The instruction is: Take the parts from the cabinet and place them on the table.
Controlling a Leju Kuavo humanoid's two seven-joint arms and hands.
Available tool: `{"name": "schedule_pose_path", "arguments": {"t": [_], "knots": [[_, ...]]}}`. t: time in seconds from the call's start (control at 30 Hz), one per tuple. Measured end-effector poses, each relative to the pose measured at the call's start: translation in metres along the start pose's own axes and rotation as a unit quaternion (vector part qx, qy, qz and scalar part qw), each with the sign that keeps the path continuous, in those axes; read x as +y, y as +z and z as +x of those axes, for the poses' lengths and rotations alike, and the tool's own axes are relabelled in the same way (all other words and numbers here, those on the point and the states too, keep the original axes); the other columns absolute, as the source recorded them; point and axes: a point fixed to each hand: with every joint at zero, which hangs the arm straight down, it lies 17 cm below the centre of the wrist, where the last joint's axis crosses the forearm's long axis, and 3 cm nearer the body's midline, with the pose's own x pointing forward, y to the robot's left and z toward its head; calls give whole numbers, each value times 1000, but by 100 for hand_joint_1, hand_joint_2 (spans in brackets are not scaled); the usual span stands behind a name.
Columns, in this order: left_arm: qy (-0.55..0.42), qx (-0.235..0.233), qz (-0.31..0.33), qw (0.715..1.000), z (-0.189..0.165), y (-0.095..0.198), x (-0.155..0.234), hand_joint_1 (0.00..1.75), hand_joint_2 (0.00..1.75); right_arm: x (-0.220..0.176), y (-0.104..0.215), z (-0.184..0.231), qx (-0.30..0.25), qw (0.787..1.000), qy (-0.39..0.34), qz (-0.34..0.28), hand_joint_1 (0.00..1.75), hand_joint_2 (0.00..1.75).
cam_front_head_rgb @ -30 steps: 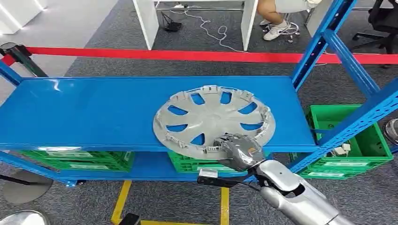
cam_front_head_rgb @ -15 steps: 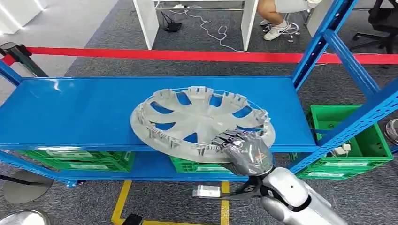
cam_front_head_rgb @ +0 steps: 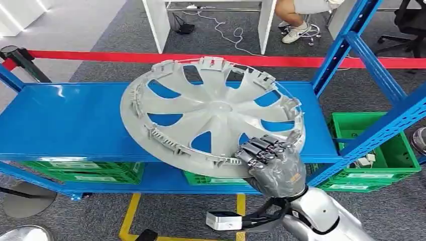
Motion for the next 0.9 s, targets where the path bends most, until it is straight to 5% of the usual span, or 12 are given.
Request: {"name": "schedule_pose_path", "arguments": {"t": [0.9], "knots": [[-15, -7, -2, 1000, 2, 0, -1, 0, 175, -7, 0, 6, -7, 1000, 15, -11, 175, 175]]}}
